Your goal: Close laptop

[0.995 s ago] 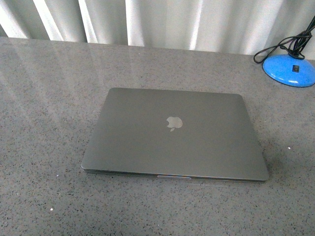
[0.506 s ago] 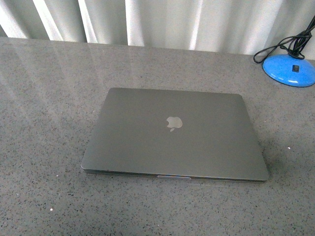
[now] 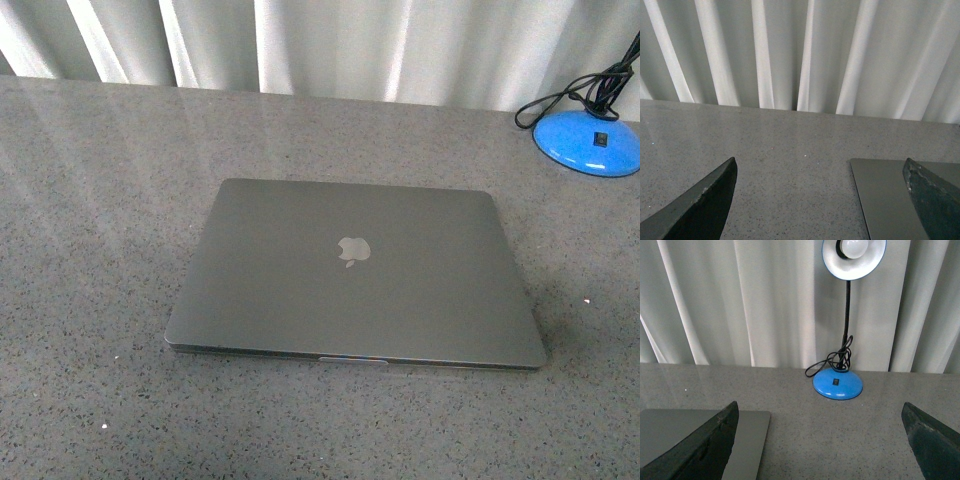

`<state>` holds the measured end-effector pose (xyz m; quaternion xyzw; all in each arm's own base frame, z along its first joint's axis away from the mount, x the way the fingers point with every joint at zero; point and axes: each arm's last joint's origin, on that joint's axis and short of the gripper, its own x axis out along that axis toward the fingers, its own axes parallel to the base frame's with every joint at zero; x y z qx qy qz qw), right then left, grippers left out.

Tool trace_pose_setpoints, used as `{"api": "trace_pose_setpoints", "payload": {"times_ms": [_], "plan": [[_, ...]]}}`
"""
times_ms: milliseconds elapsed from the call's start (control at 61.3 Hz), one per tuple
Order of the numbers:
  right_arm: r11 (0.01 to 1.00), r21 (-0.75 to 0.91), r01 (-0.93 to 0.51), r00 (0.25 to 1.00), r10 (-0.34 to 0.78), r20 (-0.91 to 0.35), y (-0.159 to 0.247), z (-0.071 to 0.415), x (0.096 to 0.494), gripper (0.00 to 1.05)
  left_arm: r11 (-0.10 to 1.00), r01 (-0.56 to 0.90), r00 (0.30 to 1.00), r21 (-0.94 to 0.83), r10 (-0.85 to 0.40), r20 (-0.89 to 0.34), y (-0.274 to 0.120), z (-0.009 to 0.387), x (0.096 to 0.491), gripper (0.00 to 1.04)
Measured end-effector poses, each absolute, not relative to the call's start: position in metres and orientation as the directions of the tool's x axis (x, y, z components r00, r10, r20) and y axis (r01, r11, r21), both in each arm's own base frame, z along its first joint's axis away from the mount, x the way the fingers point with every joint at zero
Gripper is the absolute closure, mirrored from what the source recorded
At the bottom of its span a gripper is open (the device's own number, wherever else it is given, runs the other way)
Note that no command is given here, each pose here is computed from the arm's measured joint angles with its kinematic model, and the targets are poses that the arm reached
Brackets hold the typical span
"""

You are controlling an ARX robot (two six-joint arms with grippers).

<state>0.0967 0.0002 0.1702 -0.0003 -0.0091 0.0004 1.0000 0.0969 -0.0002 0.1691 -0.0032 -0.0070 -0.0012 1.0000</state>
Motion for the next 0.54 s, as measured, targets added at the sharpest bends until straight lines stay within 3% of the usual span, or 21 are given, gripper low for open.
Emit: {"api": "trace_pose_setpoints", "payload": {"times_ms": [538], "plan": [[1.0, -0.001, -0.001, 1.0, 0.001, 0.018, 0.0002, 0.1702, 0.0967, 0.1, 1.0, 0.002, 1.0, -0.006, -0.002, 0.014, -0.0002, 0.1691, 0.0969, 0.07]]}}
